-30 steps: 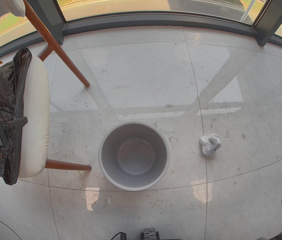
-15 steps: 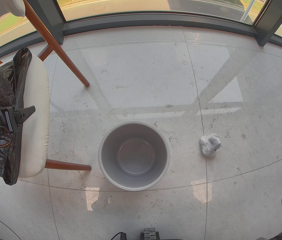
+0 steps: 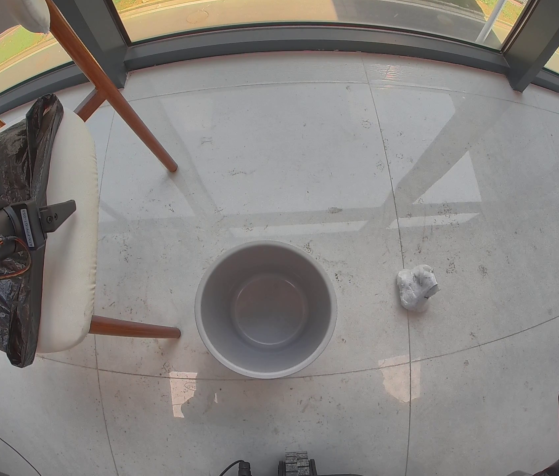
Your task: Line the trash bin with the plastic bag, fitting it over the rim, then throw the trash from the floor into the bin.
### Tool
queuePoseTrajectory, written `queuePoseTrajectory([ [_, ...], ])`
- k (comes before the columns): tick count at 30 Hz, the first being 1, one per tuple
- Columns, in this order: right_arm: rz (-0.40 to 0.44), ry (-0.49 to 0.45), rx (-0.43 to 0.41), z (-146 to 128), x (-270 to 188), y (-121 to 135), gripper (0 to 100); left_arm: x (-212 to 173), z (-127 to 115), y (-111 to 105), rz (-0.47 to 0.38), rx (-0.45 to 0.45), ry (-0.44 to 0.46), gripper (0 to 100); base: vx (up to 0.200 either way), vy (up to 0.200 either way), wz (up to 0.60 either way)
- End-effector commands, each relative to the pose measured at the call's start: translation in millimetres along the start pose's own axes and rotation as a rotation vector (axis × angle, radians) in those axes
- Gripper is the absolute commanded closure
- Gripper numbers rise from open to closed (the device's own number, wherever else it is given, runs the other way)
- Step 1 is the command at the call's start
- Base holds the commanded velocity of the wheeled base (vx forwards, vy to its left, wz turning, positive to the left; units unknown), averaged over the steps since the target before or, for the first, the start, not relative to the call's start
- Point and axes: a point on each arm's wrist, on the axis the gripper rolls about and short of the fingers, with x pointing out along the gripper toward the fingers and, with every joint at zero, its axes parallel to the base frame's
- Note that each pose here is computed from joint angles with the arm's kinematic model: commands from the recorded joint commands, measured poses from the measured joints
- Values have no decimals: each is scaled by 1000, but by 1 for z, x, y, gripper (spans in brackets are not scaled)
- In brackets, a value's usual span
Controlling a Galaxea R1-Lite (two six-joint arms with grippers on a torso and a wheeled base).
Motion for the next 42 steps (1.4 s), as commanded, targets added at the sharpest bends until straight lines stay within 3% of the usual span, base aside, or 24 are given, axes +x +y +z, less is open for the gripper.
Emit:
queuePoseTrajectory([
  [1,0,2,0,-5,0,0,0,5,-2,0,-1,2,10,0,0,0,0],
  [11,0,3,0,-5,0,0,0,12,-1,1,43,16,-18,0,0,0,0],
  [38,0,3,0,-5,0,0,0,-4,-8,0,31,74,-21,0,0,0,0],
  [39,0,3,0,-5,0,0,0,-3,-9,0,32,74,-16,100,0,0,0],
  [42,0,3,0,-5,0,0,0,-4,-10,0,29,72,-15,100,0,0,0],
])
